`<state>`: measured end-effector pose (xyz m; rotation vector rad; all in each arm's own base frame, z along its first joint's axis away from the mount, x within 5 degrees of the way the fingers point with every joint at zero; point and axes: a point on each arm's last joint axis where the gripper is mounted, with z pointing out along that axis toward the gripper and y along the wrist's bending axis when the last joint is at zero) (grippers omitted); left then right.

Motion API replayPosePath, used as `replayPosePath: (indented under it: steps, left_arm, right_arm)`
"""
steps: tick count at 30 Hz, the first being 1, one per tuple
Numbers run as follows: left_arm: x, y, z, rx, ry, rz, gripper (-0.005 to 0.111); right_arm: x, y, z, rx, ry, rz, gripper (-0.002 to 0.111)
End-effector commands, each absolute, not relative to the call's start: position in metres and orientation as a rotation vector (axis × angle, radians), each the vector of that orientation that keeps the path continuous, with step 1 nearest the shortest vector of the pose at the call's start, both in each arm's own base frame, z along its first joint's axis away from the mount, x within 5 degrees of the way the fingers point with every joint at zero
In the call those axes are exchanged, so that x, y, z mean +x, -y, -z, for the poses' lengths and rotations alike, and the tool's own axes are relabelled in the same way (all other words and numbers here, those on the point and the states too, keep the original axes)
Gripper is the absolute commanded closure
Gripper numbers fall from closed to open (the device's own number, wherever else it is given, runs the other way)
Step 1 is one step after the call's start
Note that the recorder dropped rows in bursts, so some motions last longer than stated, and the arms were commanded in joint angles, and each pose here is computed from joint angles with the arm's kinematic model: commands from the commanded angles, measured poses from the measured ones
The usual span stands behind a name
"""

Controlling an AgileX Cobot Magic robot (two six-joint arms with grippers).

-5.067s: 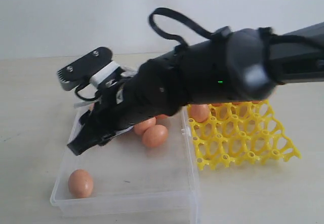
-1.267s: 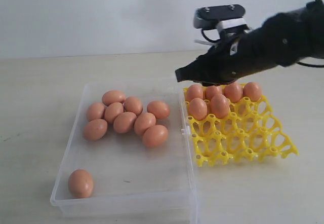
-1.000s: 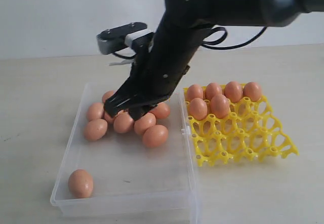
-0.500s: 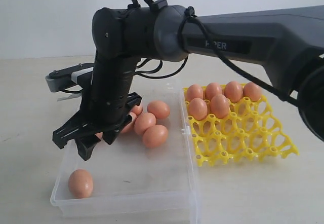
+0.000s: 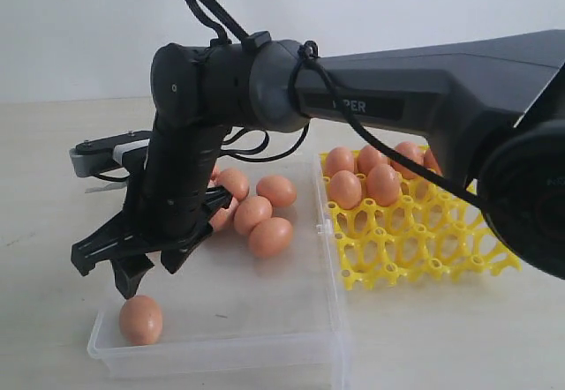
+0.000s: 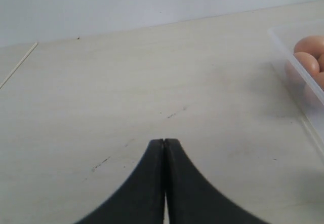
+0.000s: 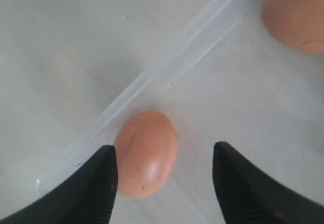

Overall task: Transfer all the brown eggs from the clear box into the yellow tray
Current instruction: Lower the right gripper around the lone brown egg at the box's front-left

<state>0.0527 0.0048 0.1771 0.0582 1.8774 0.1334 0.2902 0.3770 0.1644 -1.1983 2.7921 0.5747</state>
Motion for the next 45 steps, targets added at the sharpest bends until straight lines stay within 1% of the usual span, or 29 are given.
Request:
replayPosePath:
  steps: [1, 14, 25, 39, 45]
  left_arm:
    - [0.052, -0.005, -0.179, 0.051, -1.862, -0.131, 0.107]
    - [0.052, -0.005, -0.179, 0.051, -1.862, -0.131, 0.107]
    - [0.052, -0.005, -0.179, 0.051, -1.862, -0.131, 0.107]
    - [0.052, -0.005, -0.179, 0.051, -1.862, -0.131, 0.107]
    - [0.052, -0.005, -0.179, 0.049, -1.862, -0.129, 0.107]
  right_arm:
    - [0.289, -0.382, -0.157, -1.192, -2.790, -0.579, 0.053]
    - [0.288, -0.386, -0.132, -1.200, -2.834, -0.561, 0.053]
    - [0.286, -0.389, -0.132, -1.170, -2.843, -0.613, 0.053]
    - [0.278, -0.390, -0.146, -1.154, -2.888, -0.719, 0.053]
    - [0.277, -0.385, -0.142, -1.182, -2.920, -0.680, 0.053]
